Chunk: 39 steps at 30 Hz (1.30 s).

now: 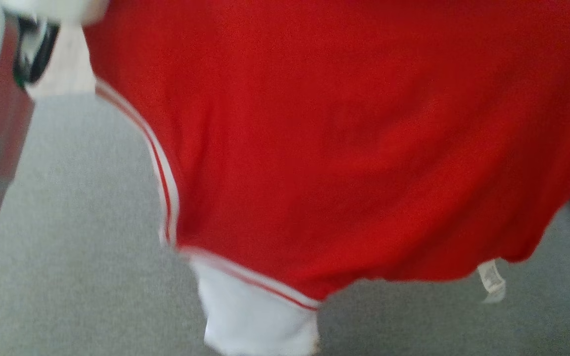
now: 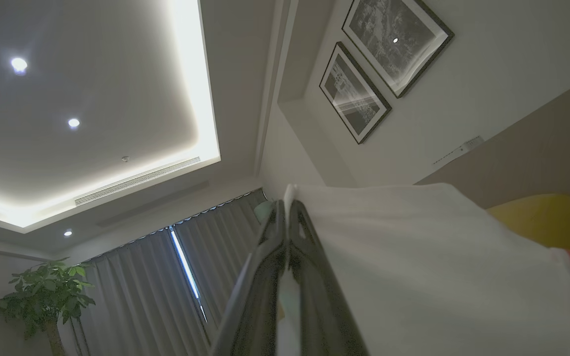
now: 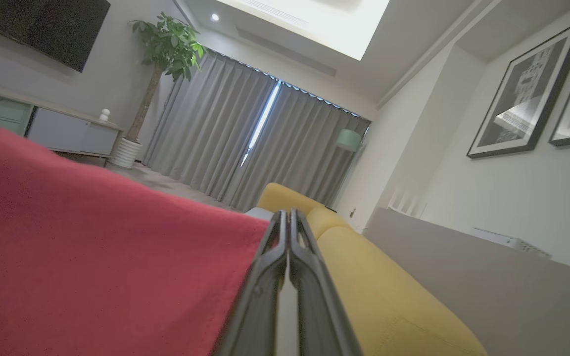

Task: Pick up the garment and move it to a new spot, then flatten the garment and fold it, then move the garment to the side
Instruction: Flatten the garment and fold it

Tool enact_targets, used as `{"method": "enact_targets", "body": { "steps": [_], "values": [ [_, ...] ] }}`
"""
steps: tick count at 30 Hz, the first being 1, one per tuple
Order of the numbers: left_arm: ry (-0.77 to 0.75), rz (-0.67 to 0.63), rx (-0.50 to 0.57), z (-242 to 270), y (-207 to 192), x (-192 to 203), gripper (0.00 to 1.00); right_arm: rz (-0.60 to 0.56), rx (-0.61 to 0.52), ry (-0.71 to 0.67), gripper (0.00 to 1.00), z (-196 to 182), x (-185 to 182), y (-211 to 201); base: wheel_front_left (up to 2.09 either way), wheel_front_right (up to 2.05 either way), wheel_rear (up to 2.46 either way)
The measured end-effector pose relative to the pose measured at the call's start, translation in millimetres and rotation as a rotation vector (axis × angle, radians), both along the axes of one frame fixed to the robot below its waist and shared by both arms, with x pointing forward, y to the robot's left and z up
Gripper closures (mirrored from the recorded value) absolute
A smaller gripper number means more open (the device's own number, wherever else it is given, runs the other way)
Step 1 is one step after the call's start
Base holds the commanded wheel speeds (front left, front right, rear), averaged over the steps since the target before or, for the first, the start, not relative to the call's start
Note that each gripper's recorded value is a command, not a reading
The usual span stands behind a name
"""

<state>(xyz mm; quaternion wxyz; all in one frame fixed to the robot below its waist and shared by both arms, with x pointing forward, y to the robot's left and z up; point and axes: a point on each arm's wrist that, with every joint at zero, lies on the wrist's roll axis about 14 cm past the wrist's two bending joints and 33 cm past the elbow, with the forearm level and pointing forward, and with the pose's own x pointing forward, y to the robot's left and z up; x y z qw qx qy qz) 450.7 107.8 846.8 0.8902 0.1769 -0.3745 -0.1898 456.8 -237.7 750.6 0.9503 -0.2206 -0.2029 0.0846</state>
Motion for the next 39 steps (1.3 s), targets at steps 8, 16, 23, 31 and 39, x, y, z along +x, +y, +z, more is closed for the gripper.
{"method": "enact_targets", "body": {
  "steps": [8,16,23,31,39],
  "values": [
    [0.096,0.095,0.009,-26.5,2.2,101.0,1.0,0.066,0.034,0.063,1.0,-23.7,92.2,25.6,0.0,0.0,0.0],
    [0.084,0.117,-0.002,-43.6,-3.6,162.1,1.0,0.037,-0.026,-0.013,1.0,-33.1,160.6,18.9,0.0,0.0,0.0],
    [0.202,0.024,0.005,-126.8,-17.8,183.6,1.0,0.025,-0.037,0.114,1.0,-111.0,199.0,16.2,0.0,0.0,0.0],
    [0.441,-0.026,0.005,-246.5,-7.0,133.9,1.0,-0.014,0.009,0.323,1.0,-210.1,165.4,-0.6,0.0,0.0,0.0],
    [0.655,-0.024,-0.022,-317.7,9.5,29.0,1.0,-0.063,0.051,0.449,1.0,-251.3,73.1,-24.3,0.0,0.0,0.0]
  ]
}}
